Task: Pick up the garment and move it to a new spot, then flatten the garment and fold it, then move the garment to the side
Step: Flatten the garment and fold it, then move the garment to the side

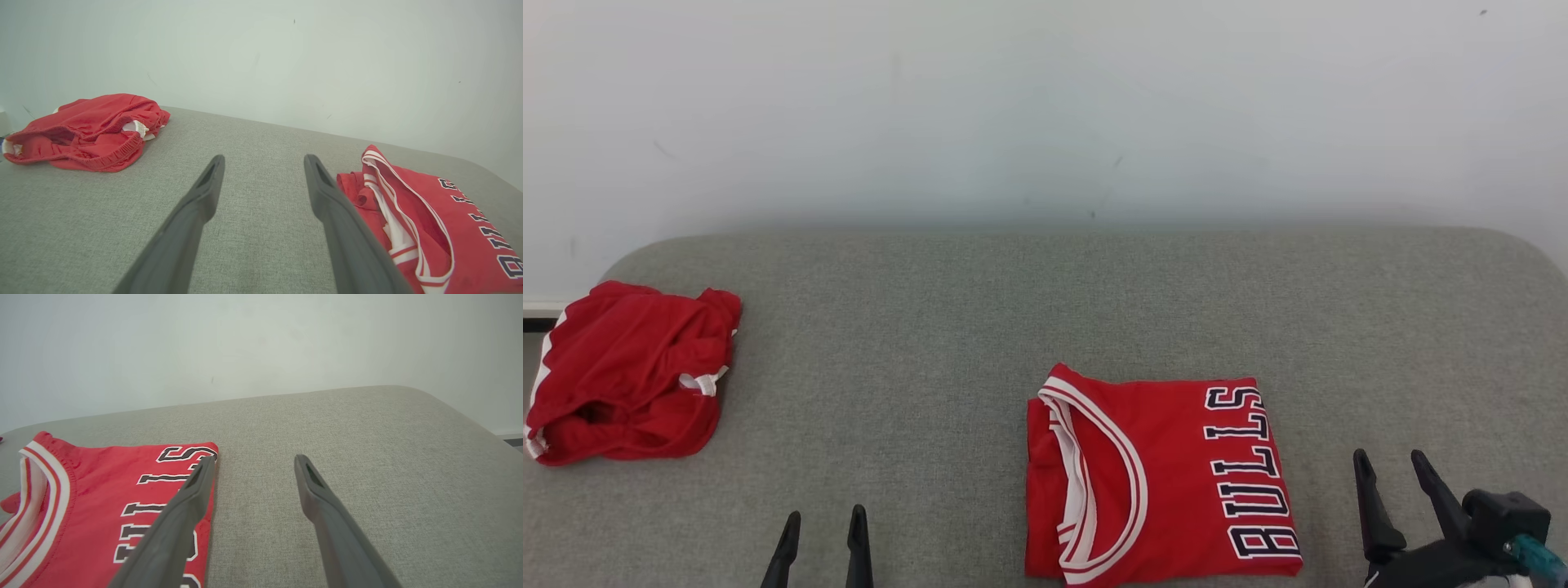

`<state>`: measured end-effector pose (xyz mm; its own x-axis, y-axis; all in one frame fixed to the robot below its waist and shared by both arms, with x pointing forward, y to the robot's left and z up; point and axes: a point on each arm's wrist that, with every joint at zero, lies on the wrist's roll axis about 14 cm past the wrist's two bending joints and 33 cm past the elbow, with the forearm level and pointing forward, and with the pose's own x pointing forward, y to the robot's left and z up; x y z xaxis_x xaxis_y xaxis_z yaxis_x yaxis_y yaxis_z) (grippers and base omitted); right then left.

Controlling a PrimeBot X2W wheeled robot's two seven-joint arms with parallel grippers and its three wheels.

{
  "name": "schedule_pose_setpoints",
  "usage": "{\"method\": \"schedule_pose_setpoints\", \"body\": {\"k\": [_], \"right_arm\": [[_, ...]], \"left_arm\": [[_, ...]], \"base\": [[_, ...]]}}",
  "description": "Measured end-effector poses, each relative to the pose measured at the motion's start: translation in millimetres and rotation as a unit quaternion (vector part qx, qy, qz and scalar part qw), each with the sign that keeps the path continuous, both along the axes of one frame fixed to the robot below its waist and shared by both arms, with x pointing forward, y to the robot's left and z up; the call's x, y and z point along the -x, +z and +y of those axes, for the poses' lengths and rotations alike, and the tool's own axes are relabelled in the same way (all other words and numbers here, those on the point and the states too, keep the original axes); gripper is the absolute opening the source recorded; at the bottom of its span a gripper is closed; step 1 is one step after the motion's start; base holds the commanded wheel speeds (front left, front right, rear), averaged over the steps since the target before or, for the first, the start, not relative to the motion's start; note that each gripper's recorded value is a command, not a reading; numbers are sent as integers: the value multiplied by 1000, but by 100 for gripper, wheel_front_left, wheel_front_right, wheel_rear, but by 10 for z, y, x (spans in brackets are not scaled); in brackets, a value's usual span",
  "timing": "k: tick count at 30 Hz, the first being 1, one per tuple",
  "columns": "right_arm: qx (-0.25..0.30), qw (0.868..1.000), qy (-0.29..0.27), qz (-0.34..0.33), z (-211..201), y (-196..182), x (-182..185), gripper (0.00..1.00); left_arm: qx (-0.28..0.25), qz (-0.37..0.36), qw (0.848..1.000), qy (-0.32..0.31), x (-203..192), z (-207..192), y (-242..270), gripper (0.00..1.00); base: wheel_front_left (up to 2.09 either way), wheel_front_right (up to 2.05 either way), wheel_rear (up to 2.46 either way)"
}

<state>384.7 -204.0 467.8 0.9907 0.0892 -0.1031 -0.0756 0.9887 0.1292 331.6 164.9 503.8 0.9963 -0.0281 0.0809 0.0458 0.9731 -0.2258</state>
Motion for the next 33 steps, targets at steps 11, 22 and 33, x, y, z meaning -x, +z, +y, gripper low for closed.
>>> {"method": "schedule_pose_setpoints", "body": {"k": [11, 22, 33], "right_arm": [[0, 999, 10, -40, 181, 130, 371, 100], [-9, 999, 20, -35, 293, 139, 509, 100], [-16, 999, 20, -26, 316, 117, 501, 100]], "left_arm": [[-2, -5, 1000, 1, 12, 23, 28, 100], [-8, 2, 1000, 11, 22, 119, -27, 100], [-10, 10, 1000, 10, 19, 158, -84, 100]], "base": [[0, 0, 0], [0, 0, 0], [0, 0, 0]]}}
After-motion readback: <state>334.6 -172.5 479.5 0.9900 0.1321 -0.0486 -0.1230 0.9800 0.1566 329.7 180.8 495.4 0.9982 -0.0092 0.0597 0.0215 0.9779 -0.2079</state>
